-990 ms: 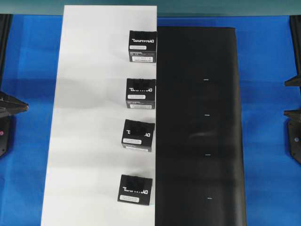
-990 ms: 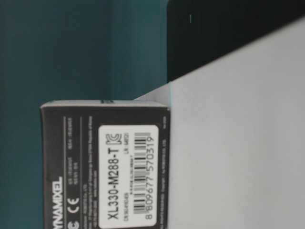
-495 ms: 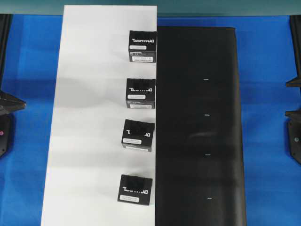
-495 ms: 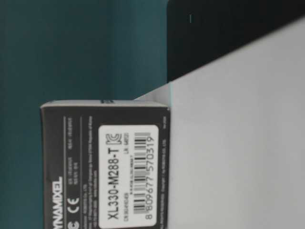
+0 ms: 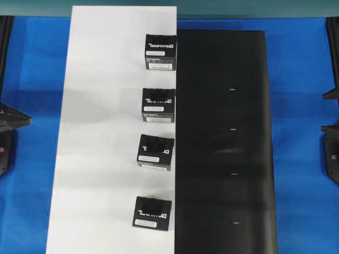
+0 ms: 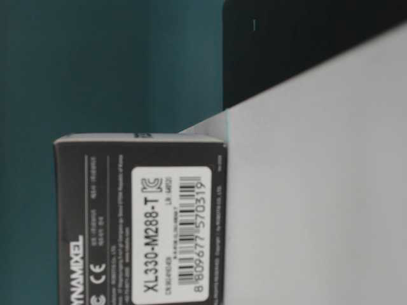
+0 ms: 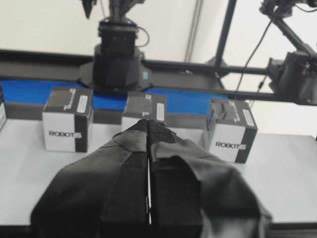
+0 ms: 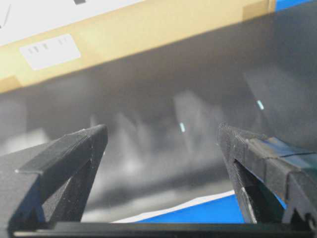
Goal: Place the box from the black base onto the white base.
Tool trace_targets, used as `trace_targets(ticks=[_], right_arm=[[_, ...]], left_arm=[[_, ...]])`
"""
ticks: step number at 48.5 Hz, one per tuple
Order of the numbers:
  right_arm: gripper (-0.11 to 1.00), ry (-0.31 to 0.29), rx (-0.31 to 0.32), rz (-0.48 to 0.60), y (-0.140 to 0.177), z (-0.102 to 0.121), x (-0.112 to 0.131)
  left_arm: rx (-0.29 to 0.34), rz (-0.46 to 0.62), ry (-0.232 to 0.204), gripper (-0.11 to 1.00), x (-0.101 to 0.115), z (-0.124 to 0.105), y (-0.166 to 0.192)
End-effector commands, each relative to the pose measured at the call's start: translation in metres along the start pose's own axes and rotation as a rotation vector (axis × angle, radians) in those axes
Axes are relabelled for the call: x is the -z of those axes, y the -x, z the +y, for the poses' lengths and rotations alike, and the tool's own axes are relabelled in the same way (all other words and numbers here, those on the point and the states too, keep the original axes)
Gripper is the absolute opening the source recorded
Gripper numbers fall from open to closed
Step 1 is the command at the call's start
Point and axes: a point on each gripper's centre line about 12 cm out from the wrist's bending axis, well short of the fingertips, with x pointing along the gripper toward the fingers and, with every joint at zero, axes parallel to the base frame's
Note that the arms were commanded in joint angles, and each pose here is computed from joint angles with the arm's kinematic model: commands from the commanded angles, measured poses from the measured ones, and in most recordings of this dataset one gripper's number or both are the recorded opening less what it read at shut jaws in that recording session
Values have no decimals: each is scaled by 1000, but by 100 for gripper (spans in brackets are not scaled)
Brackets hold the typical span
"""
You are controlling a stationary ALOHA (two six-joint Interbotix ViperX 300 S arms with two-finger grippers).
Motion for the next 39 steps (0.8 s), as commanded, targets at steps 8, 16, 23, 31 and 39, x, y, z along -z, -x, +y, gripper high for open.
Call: trace_targets(ticks=[8, 16, 23, 31, 39], right_arm=[[99, -1, -19, -36, 1, 1, -1], [99, 0, -28, -51, 0, 2, -2], [99, -4, -37, -67, 1, 3, -4], [99, -1, -43, -77, 0, 4, -5], [99, -4, -48, -83, 0, 4, -5]], left_arm=[[-1, -8, -3, -5, -4, 0, -1], [-1, -8, -2, -5, -3, 0, -1], [1, -9, -3, -5, -4, 0, -1], [0, -15, -3, -5, -5, 0, -1], [0, -14, 6, -5, -5, 0, -1]])
